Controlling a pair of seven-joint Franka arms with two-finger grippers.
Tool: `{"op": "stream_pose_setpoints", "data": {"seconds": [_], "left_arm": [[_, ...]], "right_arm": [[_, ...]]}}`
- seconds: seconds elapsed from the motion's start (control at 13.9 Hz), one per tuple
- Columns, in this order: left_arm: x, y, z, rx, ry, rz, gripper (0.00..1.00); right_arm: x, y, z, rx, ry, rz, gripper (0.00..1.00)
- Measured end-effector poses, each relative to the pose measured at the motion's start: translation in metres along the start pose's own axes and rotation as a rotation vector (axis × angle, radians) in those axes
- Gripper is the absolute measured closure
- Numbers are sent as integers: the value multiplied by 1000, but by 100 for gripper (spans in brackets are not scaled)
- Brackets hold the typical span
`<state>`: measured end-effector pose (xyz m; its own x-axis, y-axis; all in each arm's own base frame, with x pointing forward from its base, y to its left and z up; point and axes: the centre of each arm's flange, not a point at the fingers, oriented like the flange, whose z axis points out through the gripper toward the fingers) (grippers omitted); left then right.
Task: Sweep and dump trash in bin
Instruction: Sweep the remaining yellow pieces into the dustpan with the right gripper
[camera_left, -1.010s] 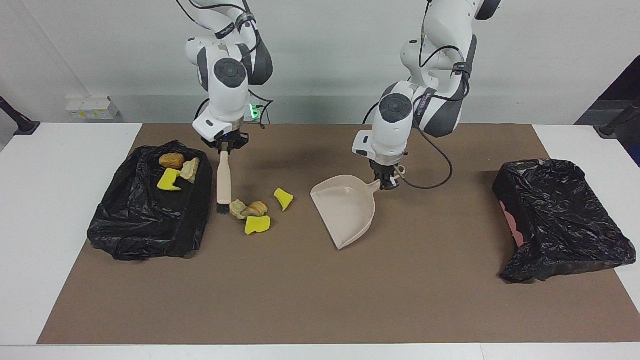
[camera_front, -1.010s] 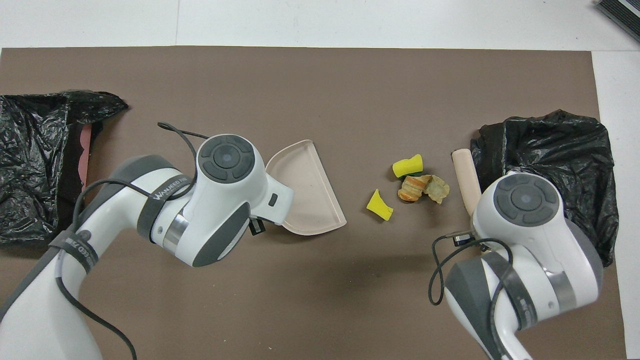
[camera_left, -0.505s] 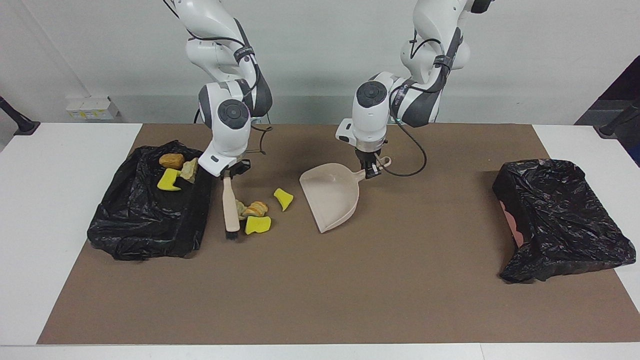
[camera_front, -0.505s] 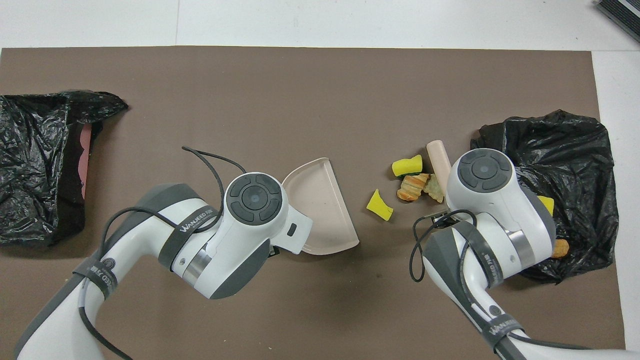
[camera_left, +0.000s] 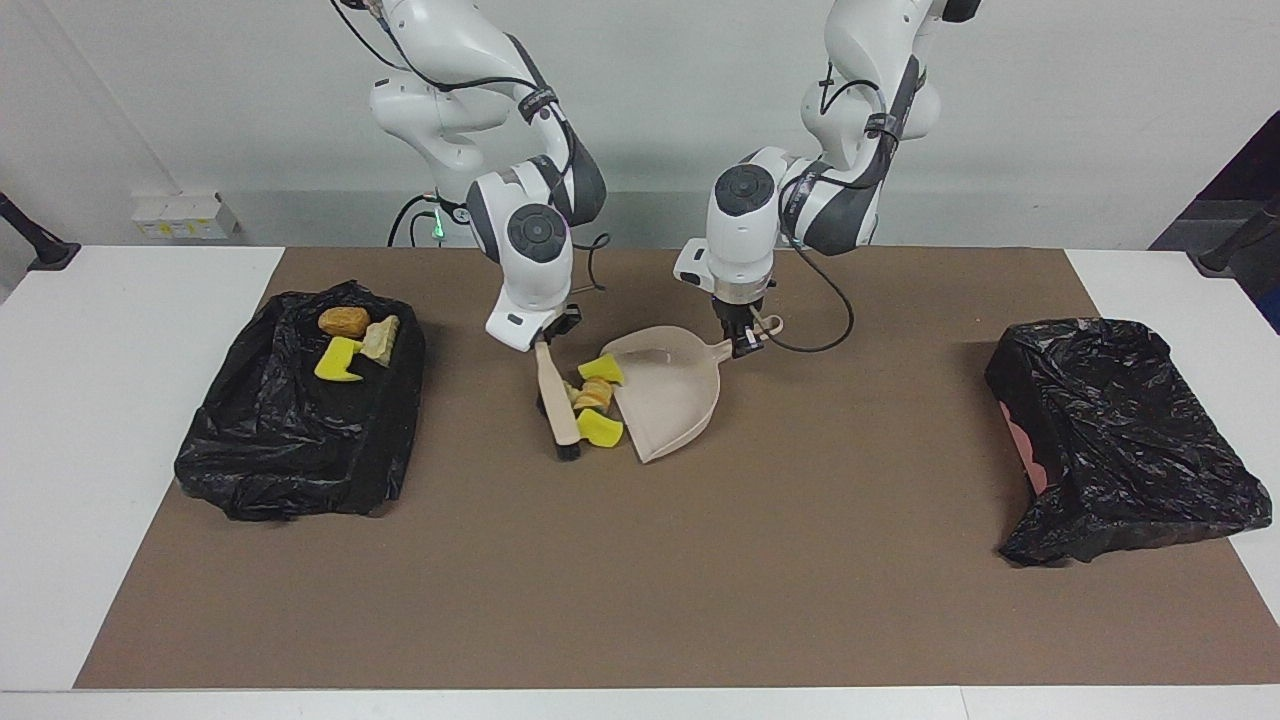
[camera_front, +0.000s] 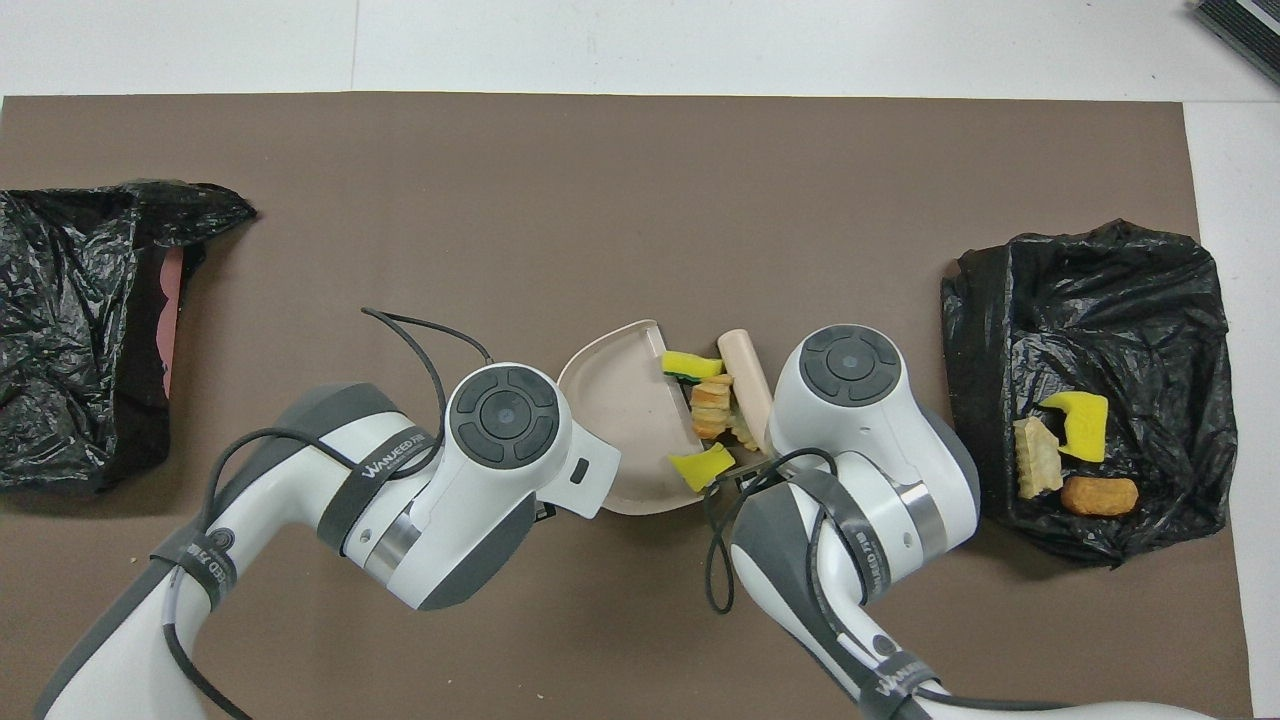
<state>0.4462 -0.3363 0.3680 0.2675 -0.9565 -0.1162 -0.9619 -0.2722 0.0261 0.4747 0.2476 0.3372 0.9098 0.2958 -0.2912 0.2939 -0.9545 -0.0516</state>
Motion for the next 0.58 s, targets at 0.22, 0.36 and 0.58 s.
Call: {"op": "stream_pose_setpoints", "data": {"seconds": [0.22,0.36,0.58], "left_arm": [[-1,0,1,0,-1,1,69],[-2,-1,1,0,-1,19,69],[-7,-8,2,0,-2,91,69]], "right_arm": [[-2,-46,-7,170,-12,-8,74],[-3,-63,-17,229,-10,-8,74],[-5,-59,-41,238,-14,-9,74]]}}
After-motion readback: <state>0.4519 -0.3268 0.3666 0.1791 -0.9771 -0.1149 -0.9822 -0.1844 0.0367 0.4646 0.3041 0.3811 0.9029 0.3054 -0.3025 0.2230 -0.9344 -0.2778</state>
